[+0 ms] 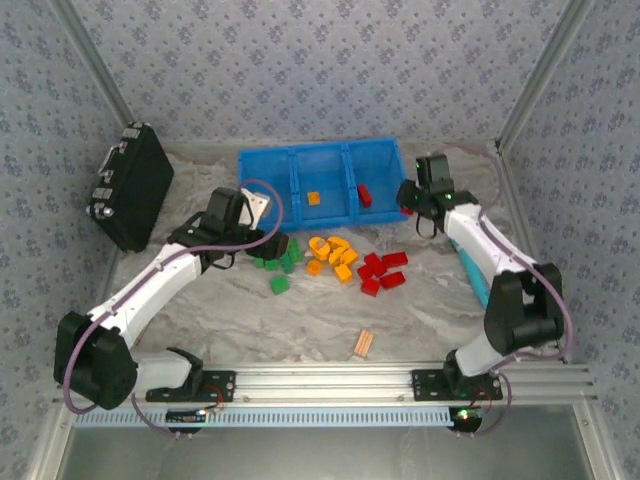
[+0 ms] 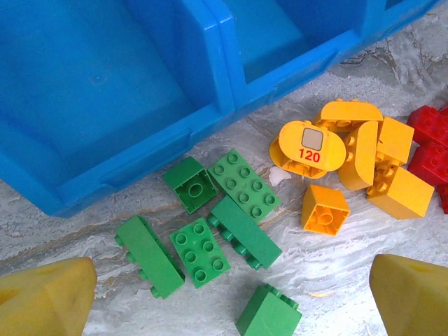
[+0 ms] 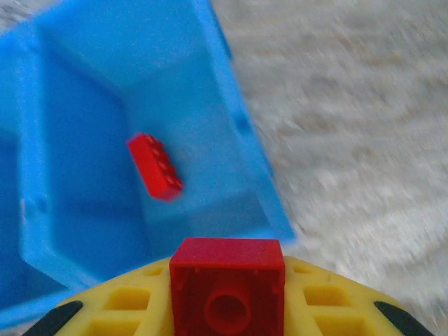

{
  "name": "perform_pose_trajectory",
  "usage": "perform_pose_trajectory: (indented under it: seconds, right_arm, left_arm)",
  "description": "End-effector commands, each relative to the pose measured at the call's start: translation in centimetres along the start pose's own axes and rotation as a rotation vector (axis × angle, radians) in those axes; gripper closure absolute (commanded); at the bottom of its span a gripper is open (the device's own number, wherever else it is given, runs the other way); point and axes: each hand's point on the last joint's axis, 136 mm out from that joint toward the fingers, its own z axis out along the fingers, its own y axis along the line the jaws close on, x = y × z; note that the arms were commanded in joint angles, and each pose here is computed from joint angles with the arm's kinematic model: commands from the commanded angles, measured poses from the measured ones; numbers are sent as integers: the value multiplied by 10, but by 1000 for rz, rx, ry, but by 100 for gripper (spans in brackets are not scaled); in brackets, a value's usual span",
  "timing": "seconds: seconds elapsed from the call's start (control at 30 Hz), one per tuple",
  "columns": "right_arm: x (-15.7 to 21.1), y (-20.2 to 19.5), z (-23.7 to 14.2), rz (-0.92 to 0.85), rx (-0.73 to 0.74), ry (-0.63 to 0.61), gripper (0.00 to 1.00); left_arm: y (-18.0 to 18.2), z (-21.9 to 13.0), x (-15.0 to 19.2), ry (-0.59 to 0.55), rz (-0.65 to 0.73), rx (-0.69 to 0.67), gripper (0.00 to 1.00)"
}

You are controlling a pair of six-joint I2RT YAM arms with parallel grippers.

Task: Sort the legos into containers by color
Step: Place the lego in the container.

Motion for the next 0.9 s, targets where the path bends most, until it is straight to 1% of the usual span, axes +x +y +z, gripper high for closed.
perform_pose_trajectory:
  seconds: [0.0, 0.17, 0.27, 0.47, 0.67, 0.87]
  right_arm:
    - [-12, 21, 28, -109, -44, 20, 75]
    - [-32, 44, 82, -153, -58, 19, 75]
    - [-36, 59, 106, -182, -69, 33, 74]
    - [-26, 69, 146, -246, -42, 94, 71]
    - [-7, 67, 172, -263, -14, 154, 68]
    - [12, 57, 180, -265, 23, 197, 68]
  left_arm:
    - [-1, -7, -3, -13, 29, -6, 0]
    - [-3, -9, 3, 1, 40, 5, 0]
    - [0, -10, 8, 13, 37, -9, 0]
    - [8, -22, 17, 25, 14, -59, 0]
    - [11, -29, 32, 19, -37, -80, 0]
    - [14, -29, 38, 23, -69, -94, 0]
